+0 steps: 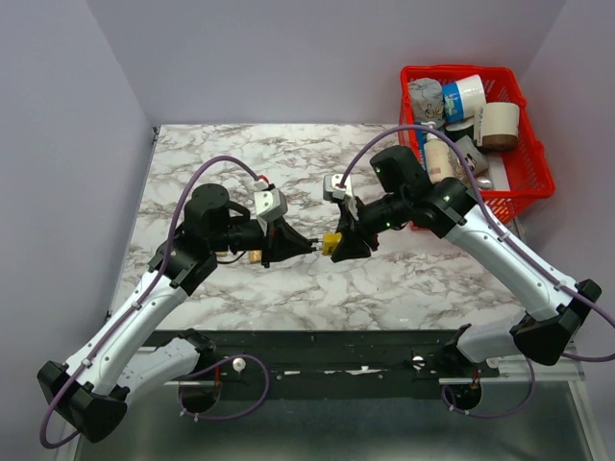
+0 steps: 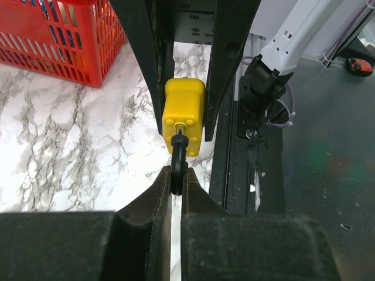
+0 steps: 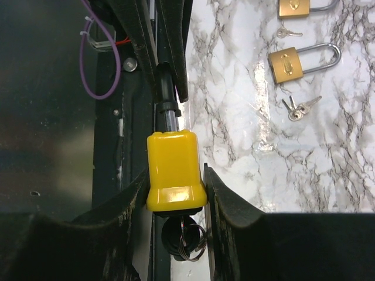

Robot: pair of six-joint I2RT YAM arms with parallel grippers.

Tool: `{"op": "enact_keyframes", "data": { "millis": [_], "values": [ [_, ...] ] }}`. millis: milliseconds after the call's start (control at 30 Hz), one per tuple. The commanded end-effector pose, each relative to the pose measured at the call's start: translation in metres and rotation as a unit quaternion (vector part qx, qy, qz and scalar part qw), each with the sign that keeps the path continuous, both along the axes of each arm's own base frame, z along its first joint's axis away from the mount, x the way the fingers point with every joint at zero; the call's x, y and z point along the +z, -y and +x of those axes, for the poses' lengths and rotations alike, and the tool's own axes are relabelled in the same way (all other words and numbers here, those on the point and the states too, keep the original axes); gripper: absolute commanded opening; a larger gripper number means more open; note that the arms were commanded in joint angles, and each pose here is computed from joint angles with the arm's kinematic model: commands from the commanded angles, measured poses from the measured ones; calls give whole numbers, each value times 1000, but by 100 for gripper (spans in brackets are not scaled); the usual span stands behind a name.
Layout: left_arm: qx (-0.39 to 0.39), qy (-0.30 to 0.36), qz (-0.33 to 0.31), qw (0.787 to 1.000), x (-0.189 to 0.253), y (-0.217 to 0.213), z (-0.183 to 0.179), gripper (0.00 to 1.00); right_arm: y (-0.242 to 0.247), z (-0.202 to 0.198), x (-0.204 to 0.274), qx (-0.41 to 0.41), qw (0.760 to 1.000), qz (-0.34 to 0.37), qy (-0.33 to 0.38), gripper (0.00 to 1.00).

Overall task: Lock with the key
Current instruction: Lock the lock.

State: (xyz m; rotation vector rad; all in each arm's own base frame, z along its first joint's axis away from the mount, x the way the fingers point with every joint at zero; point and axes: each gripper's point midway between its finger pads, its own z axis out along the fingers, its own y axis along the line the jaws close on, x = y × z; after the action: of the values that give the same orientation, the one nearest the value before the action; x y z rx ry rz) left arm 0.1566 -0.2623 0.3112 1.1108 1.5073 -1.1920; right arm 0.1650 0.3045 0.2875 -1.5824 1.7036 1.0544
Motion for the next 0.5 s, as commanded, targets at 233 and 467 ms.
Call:
{"op": "enact_keyframes", "data": {
  "millis": [233, 467],
  "values": [
    [-24, -38, -34, 998, 2, 16, -12, 0, -26, 5, 35, 15, 994, 90, 68, 1],
    [-32, -42, -47, 998, 2, 29, -13, 0, -39, -13, 41, 56, 992, 104, 42, 1]
  ]
}}
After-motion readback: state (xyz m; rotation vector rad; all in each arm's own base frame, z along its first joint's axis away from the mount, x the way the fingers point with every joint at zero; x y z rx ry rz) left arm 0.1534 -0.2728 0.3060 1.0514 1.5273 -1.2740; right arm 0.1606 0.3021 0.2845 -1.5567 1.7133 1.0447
